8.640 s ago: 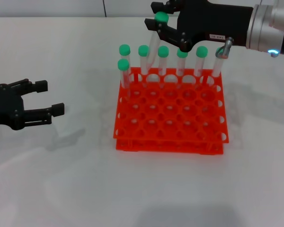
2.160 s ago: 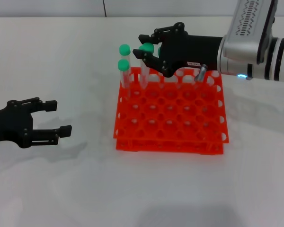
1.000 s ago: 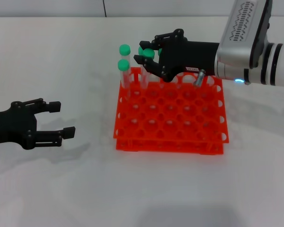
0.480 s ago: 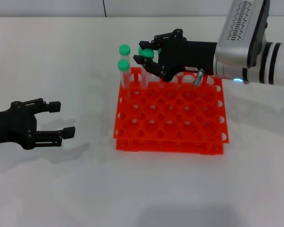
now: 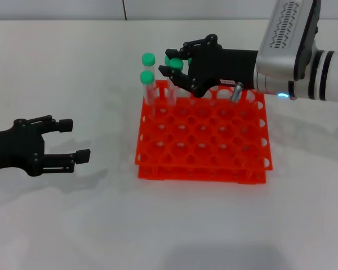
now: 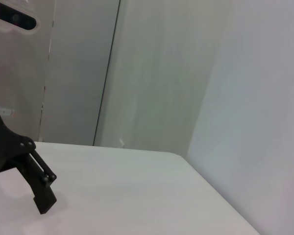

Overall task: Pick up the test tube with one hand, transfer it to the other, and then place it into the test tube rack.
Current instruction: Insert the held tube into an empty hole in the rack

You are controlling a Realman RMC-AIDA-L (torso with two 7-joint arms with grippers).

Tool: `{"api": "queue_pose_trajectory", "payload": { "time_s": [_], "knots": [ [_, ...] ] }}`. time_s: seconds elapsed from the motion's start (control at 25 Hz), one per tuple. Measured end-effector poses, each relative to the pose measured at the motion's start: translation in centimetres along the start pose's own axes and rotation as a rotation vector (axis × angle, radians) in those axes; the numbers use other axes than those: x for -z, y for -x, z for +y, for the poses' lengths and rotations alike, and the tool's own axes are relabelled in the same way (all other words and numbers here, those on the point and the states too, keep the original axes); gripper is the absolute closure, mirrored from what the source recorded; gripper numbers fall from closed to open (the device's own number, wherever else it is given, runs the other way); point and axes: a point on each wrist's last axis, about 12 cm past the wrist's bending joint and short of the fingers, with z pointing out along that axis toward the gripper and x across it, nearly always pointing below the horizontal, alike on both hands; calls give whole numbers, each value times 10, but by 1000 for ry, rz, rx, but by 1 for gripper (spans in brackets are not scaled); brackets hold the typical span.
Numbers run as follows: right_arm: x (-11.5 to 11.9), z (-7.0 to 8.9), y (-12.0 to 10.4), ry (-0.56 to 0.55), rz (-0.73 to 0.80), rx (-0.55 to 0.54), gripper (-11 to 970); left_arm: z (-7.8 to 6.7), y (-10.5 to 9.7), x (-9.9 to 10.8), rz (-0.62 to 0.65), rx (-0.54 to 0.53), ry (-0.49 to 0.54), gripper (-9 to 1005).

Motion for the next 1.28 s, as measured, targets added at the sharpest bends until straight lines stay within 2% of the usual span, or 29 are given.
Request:
{"api": "queue_pose_trajectory", "payload": {
  "time_s": [1.28],
  "knots": [
    [-4,0,-1,7,16,1,548,1,1,-1,0,-3,0,109]
  ]
}}
